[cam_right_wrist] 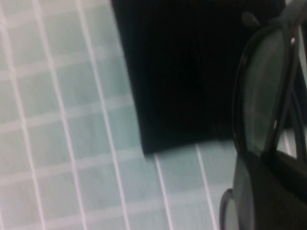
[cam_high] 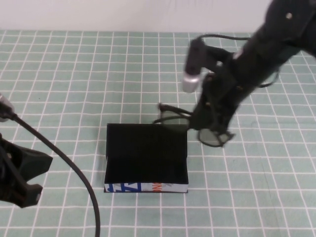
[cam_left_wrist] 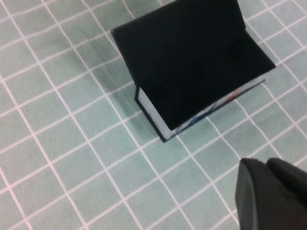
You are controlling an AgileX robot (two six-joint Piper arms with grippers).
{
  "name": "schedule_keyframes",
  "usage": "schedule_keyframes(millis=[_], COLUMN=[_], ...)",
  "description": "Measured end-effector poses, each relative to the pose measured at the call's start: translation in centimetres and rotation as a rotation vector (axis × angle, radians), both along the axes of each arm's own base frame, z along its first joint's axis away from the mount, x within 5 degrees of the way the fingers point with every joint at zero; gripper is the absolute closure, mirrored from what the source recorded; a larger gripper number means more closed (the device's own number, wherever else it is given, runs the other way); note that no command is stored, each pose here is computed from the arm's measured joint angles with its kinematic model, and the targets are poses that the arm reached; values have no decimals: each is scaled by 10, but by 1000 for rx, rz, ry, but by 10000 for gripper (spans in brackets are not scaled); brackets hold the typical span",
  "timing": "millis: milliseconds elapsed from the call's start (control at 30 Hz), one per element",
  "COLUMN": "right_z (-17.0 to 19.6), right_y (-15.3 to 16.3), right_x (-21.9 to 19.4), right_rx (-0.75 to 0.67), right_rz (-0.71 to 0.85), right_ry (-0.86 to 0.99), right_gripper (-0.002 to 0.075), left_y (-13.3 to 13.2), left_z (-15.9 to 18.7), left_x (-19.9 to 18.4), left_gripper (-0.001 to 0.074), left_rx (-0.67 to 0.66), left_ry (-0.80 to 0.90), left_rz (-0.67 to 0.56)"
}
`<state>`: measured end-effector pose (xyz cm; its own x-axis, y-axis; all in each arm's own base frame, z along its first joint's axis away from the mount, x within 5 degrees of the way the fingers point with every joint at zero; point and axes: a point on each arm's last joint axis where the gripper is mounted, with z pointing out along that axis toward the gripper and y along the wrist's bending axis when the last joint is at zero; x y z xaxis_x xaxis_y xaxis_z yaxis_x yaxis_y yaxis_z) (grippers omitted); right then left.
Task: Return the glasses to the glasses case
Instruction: Place the glasses in the glasses case
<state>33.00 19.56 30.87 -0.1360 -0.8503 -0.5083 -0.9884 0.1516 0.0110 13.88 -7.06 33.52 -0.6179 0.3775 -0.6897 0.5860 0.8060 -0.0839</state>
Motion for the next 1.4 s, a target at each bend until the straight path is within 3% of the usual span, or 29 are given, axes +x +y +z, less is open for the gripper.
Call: schedule_keyframes(millis=[167,467,700,1100,1400], right_z=[0,-47,-75,-76,-76], right_y=[41,92,96,96,97], right_x=[-5,-6,0,0,0], right_rx=[28,-47,-100,-100,-100], right_rz=[93,192,197,198,200], right_ry=[-1,64,105,105,105], right_gripper=[724,724,724,719,603], left_y=[1,2,2,2,2], left_z=[1,0,0,0,0], left_x=[1,2,1,1,1], left_gripper=[737,737,737,737,737], left_rx=[4,22,25,25,25], left_ry=[-16,-19,-14,-14,-14], left_rz=[6,9,7,7,7])
